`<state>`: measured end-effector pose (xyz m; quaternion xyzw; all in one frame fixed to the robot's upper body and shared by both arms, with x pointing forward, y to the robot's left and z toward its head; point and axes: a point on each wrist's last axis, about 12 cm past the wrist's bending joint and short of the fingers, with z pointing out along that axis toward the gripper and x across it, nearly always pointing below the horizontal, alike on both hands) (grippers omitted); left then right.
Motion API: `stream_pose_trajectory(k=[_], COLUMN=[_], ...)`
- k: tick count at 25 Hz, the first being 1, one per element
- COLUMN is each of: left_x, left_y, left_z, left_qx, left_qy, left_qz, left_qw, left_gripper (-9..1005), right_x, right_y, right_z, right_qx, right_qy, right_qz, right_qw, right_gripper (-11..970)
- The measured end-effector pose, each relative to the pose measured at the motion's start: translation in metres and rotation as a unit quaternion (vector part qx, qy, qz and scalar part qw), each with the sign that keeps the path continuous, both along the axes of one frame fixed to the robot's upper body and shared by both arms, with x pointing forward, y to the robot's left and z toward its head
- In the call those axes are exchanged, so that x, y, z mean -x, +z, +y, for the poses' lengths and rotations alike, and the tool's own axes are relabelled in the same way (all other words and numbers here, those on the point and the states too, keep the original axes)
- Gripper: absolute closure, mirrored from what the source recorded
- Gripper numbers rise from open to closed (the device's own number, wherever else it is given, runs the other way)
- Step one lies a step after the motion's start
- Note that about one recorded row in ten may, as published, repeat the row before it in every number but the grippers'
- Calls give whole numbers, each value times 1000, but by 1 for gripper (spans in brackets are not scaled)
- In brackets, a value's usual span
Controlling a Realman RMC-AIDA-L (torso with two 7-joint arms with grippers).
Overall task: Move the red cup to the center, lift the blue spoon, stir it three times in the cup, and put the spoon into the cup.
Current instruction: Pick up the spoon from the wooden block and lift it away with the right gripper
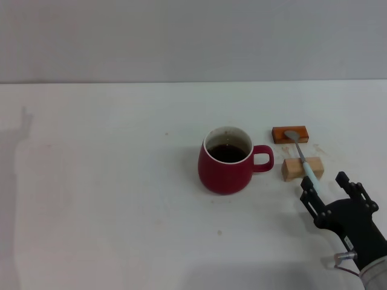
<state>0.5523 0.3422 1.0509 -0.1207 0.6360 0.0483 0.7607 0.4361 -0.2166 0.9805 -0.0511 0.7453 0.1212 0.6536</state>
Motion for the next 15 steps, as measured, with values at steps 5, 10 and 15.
stream_pose_trajectory(k=[5, 10, 15], left_x=[1, 1, 1], left_y=[0, 0, 1], left_z=[-1, -2, -2], left_qx=[1, 2, 3], left_qy=[0, 0, -1], left_qz=[-1, -4, -6], left_qw=[1000, 1000, 1000], left_gripper=[134, 134, 134], right_x=[-9, -14, -15], right_y=[-3, -4, -4], right_z=[-3, -1, -1], right_qx=[-3, 6, 11], right_qy=[4, 17, 25], right_qz=[16, 23, 25], right_qw=[1000, 1000, 999], right_gripper=[237, 237, 237])
